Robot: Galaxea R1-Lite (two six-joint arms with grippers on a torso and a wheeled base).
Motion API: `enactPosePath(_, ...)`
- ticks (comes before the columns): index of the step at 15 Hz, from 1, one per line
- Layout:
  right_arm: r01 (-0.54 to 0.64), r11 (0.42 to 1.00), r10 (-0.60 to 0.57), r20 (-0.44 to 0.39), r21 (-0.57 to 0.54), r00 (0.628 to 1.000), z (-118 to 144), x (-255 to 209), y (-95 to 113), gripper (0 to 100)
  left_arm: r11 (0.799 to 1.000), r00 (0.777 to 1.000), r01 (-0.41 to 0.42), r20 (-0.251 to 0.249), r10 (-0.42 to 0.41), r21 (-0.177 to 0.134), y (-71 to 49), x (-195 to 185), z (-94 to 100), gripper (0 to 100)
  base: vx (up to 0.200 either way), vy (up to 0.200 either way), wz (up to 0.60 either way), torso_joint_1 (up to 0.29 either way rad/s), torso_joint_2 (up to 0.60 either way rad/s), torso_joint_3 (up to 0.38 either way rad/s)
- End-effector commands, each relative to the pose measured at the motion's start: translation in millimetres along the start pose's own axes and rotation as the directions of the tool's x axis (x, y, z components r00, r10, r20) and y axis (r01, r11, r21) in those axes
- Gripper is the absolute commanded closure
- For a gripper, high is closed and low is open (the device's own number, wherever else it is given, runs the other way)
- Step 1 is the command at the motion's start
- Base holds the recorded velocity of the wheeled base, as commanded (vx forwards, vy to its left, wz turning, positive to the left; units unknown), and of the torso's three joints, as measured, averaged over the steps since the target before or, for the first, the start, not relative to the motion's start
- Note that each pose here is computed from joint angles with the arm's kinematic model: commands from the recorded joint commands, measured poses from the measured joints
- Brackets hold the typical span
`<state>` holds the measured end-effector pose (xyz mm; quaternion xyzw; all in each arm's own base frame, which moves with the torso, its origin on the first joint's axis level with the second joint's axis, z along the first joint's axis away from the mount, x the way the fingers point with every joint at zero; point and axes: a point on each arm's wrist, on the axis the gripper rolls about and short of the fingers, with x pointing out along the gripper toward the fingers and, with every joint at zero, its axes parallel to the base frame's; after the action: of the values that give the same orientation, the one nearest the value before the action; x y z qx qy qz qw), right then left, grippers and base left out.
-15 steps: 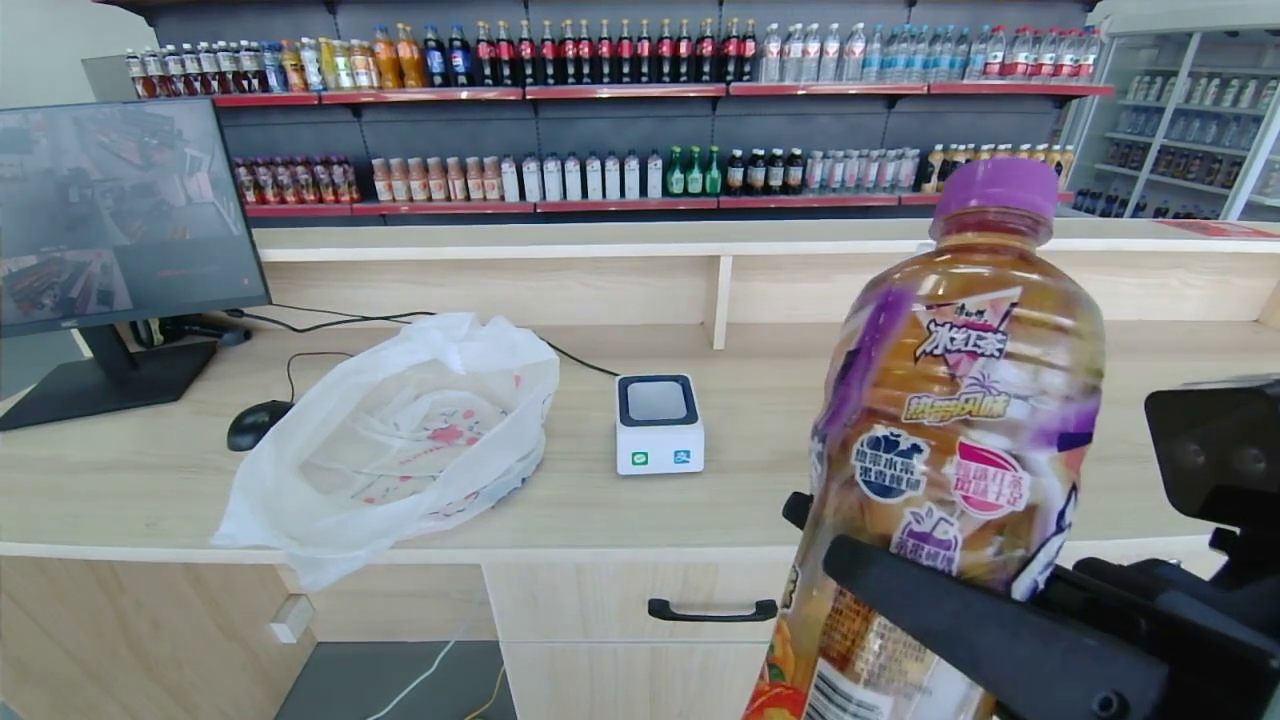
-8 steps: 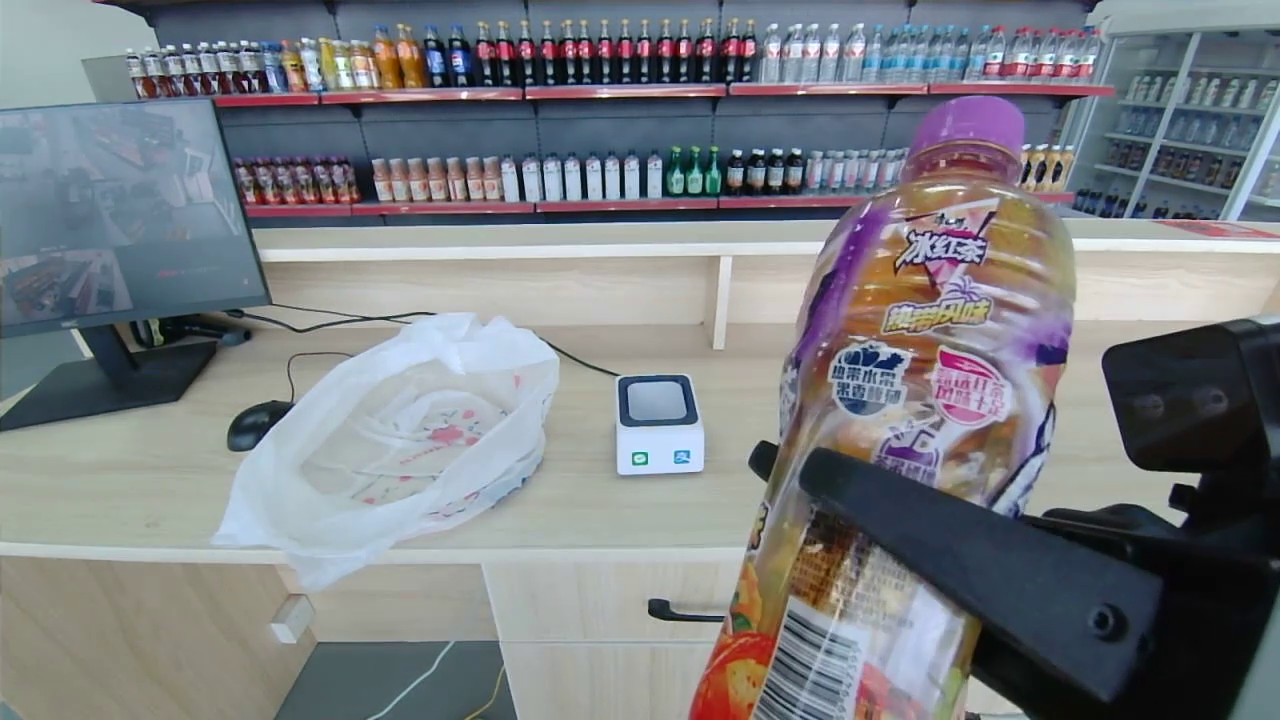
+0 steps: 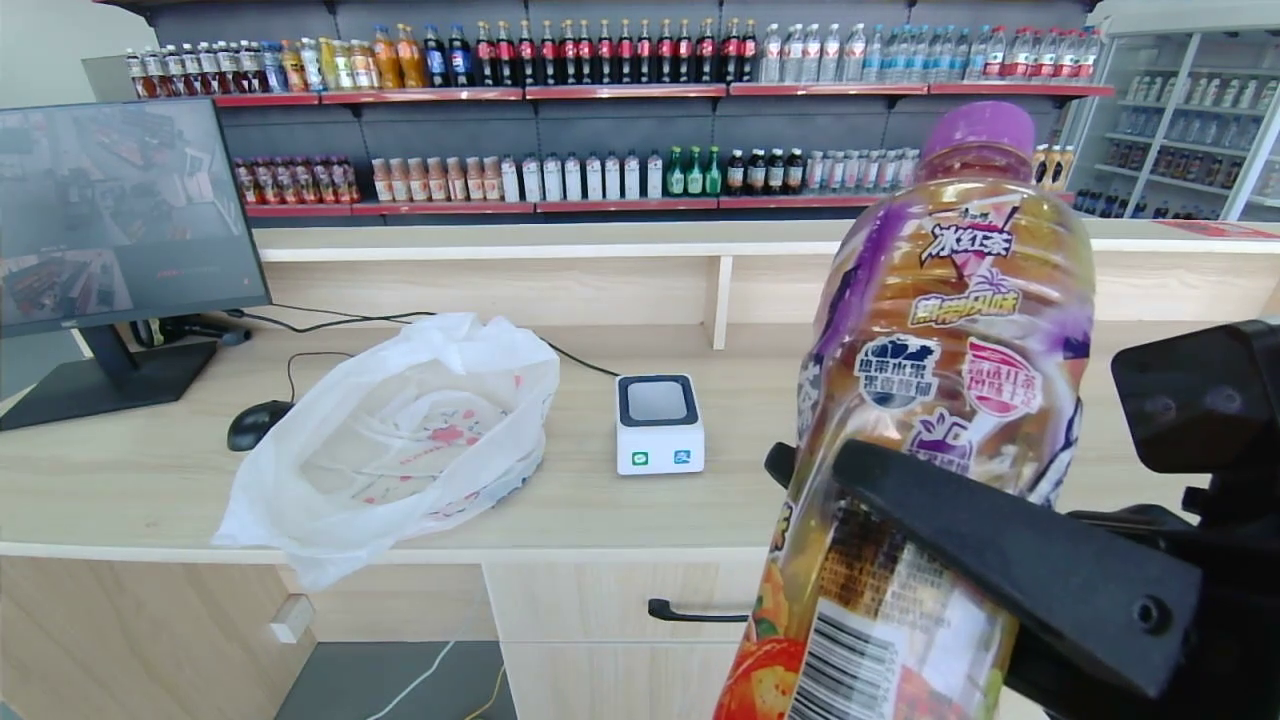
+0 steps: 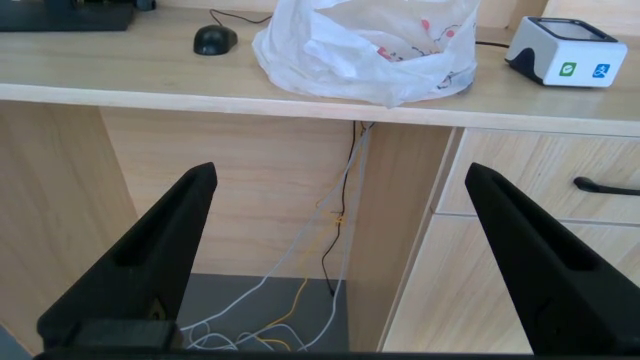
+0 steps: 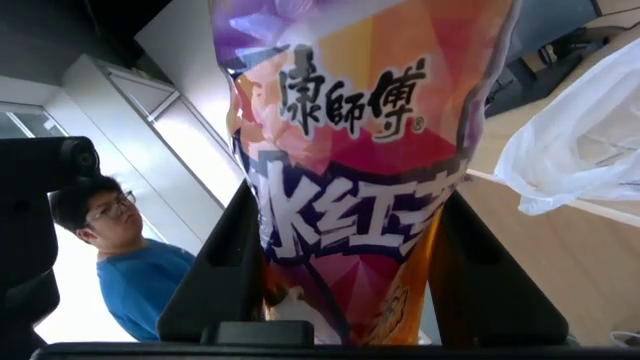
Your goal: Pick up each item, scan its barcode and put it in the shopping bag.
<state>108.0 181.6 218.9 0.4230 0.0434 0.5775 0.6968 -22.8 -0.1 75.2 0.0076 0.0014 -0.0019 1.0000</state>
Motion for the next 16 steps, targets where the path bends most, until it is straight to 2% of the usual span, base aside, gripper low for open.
enactPosePath(1, -0.001, 1.000, 0.001, 0.000, 0.000, 1.000, 0, 0, 0, 100, 1.000, 1.000, 0.001, 0.000, -0.001, 0.000, 0.0, 0, -0.1, 0, 0.000, 0.000, 0.00, 0.000, 0.00, 0.000)
enactPosePath(12, 0.029, 1.000, -0.029, -0.011, -0.011, 1.000, -3, -5, -5, 100, 1.000, 1.000, -0.001, 0.001, 0.001, -0.001, 0.0, 0, 0.1, 0, 0.000, 0.000, 0.00, 0.000, 0.00, 0.000)
enactPosePath(16, 0.091, 0.989, -0.093, -0.011, -0.115, 0.996, -3, -9, -18, 100, 1.000, 1.000, -0.001, 0.001, 0.001, 0.000, 0.0, 0, 0.1, 0, 0.000, 0.000, 0.00, 0.000, 0.00, 0.000)
